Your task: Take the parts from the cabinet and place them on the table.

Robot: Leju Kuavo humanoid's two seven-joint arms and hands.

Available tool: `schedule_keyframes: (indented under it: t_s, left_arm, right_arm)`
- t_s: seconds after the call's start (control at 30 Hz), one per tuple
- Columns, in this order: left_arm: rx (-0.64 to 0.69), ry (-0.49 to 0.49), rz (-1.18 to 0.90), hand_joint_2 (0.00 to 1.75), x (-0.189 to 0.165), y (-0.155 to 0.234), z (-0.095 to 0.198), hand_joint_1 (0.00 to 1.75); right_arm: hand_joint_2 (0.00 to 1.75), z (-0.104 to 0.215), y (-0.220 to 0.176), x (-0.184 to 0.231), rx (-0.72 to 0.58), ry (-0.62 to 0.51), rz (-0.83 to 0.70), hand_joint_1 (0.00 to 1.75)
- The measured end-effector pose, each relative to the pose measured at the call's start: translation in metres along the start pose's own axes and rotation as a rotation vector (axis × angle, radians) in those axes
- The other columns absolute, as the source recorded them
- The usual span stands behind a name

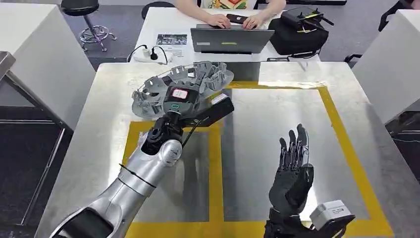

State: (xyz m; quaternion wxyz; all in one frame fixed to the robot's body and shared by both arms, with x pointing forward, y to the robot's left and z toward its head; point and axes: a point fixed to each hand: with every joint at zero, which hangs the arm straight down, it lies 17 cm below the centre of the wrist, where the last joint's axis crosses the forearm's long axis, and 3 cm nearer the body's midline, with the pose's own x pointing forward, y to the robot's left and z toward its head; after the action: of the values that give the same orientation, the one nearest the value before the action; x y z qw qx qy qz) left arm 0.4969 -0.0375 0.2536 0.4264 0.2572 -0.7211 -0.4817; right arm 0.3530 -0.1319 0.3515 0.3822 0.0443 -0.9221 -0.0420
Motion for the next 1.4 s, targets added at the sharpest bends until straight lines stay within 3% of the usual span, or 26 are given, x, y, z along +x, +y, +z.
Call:
schedule_keyframes:
  t_s: [0.57,1.07,1.4]
  left_arm:
    - [-0.073,-0.094,-0.049,1.75,0.052,-0.033,-0.013,1.75]
    - [-0.099,-0.137,-0.075,1.75,0.065,-0.051,-0.012,1.75]
    - [-0.202,-0.239,-0.051,1.75,0.105,-0.101,0.015,1.75]
  right_arm:
    - [0.0,-0.003,0.021,0.013,0.031,-0.037,-0.064,0.0]
    - [0.0,-0.004,0.032,0.017,0.053,-0.041,-0.102,0.0]
    - [0.0,0.001,0.078,0.043,0.198,-0.101,-0.166,0.0]
